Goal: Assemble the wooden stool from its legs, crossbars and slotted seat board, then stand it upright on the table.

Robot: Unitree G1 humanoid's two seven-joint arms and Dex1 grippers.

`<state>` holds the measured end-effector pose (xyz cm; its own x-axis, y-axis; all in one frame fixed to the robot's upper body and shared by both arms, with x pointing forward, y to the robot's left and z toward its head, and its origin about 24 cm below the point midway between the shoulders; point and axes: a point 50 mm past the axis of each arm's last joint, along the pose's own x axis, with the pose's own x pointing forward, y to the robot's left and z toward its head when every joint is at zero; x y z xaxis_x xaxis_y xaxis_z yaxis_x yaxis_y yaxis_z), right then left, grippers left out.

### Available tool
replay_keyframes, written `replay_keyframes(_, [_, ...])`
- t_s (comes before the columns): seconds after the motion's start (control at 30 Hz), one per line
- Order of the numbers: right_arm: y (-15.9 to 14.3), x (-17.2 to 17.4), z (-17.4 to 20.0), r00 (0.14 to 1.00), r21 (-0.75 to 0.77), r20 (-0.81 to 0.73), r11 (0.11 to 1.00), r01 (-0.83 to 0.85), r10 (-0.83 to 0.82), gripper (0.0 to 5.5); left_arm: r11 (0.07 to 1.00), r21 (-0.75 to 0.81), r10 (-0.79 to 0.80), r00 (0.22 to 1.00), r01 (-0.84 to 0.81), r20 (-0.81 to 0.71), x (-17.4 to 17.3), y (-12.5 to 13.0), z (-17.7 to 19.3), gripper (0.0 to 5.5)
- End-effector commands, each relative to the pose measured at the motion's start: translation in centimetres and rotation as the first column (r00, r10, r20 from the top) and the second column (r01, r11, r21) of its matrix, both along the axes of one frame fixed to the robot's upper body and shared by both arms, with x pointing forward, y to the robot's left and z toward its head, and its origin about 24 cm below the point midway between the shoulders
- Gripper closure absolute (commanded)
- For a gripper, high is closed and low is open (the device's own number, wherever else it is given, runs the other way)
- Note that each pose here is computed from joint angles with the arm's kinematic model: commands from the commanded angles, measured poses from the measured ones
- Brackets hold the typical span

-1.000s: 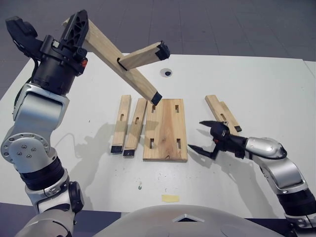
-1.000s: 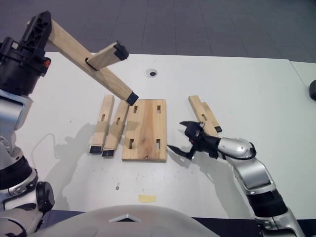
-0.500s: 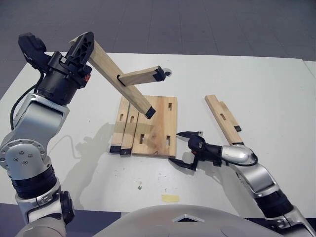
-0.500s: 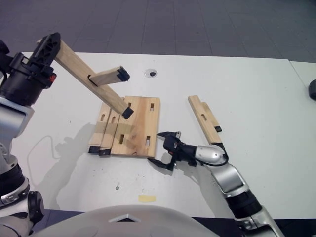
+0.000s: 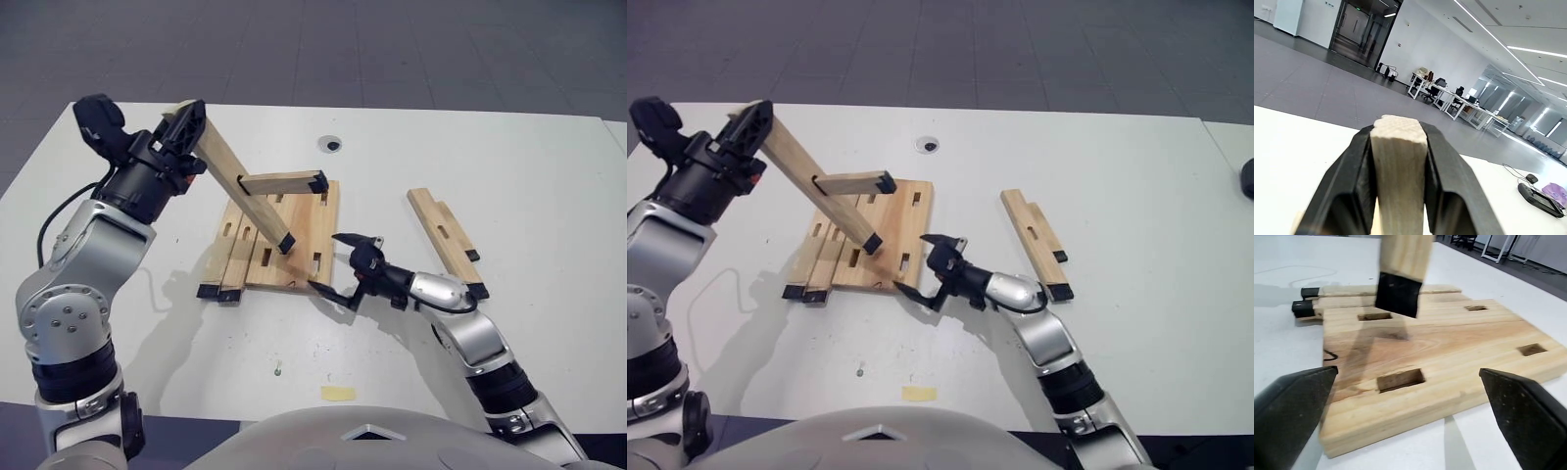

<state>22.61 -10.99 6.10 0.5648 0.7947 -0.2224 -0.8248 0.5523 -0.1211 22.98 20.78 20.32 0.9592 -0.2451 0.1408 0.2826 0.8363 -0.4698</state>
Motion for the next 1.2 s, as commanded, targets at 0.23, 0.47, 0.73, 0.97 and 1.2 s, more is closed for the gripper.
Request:
replay_keyframes(0.23, [-2.4, -0.7, 1.5, 0.982, 0.074, -0.017, 0.980, 0.186, -0.186, 0.10, 0.978, 0.027, 0.207, 0.975, -0.205, -0.085, -2.0, 1.0, -3.4, 4.45])
replay_keyframes(0.47, [-2.3, -1.4, 0.7, 0.990, 0.036, -0.039, 0.989, 0.140, -0.139, 0.10, 0.971, -0.002, 0.237, 0.971, -0.237, 0.005, -1.2, 1.6, -3.0, 4.45])
replay_keyframes(0.73, [-2.3, -1.3, 0.6, 0.989, 0.031, -0.028, 0.989, 0.143, -0.142, 0.10, 0.962, 0.111, 0.249, 0.968, -0.248, 0.002, -0.9, 1.9, -4.0, 4.45])
replay_keyframes(0.97, [-2.4, -1.2, 0.6, 0.986, 0.023, -0.017, 0.986, 0.167, -0.167, 0.10, 0.958, 0.232, 0.182, 0.983, -0.170, -0.033, -2.3, -1.2, -6.1, 4.45])
replay_keyframes(1.2, [-2.4, -0.7, 0.6, 0.983, 0.015, 0.000, 0.983, 0.183, -0.183, 0.10, 0.935, 0.349, 0.134, 0.974, -0.063, -0.184, -5.3, -3.4, -10.1, 4.45])
